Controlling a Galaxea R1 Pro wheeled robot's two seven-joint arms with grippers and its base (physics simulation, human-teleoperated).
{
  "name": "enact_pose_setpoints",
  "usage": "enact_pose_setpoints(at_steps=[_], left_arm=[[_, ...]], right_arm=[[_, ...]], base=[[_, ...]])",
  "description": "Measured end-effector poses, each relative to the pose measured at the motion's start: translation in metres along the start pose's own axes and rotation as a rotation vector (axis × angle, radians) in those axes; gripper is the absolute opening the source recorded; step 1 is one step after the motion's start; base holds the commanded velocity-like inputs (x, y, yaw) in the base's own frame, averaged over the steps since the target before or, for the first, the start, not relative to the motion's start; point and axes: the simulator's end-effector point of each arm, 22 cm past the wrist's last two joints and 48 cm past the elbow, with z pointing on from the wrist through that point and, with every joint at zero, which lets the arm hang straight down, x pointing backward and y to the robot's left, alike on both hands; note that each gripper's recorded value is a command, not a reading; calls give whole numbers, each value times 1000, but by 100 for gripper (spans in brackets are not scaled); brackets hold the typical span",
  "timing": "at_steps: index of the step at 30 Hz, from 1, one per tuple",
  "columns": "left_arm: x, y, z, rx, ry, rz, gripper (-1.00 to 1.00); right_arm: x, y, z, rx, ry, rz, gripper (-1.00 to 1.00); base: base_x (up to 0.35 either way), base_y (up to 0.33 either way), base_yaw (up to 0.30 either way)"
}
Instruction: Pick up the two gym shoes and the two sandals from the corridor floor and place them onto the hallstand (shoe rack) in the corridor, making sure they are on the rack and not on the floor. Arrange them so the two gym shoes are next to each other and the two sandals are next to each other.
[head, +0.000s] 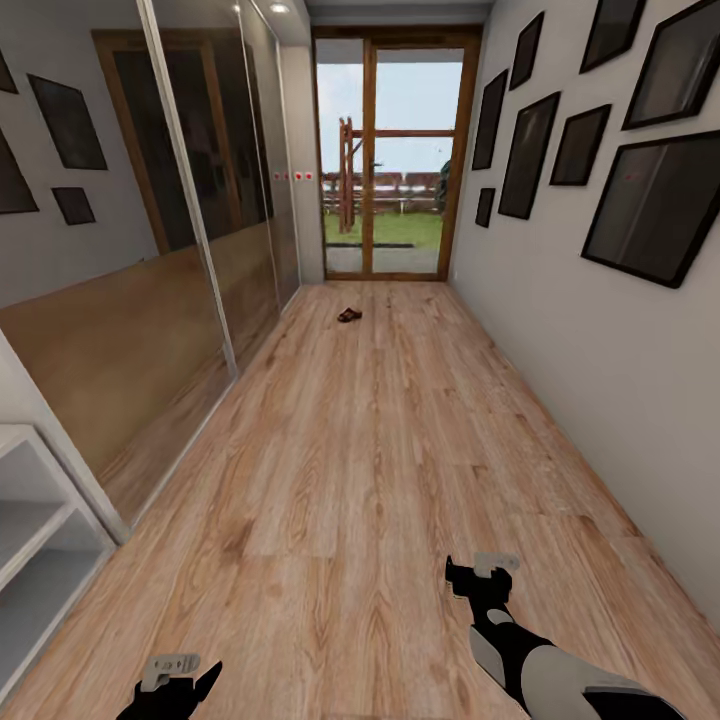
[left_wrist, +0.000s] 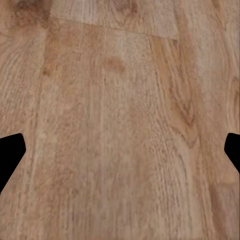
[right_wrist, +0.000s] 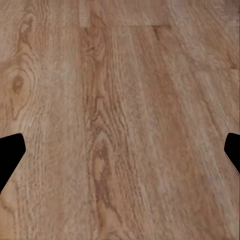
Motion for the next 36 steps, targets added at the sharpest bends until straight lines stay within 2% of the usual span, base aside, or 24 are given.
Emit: enact_pose_setpoints(at_steps=[13, 36], left_arm=[[0, 0, 0, 0, 0, 0, 100], [0, 0, 0, 0, 0, 0, 100]], right_arm=[[0, 0, 0, 0, 0, 0, 100], [0, 0, 0, 0, 0, 0, 100]], base=[[348, -106, 154], [348, -106, 27]])
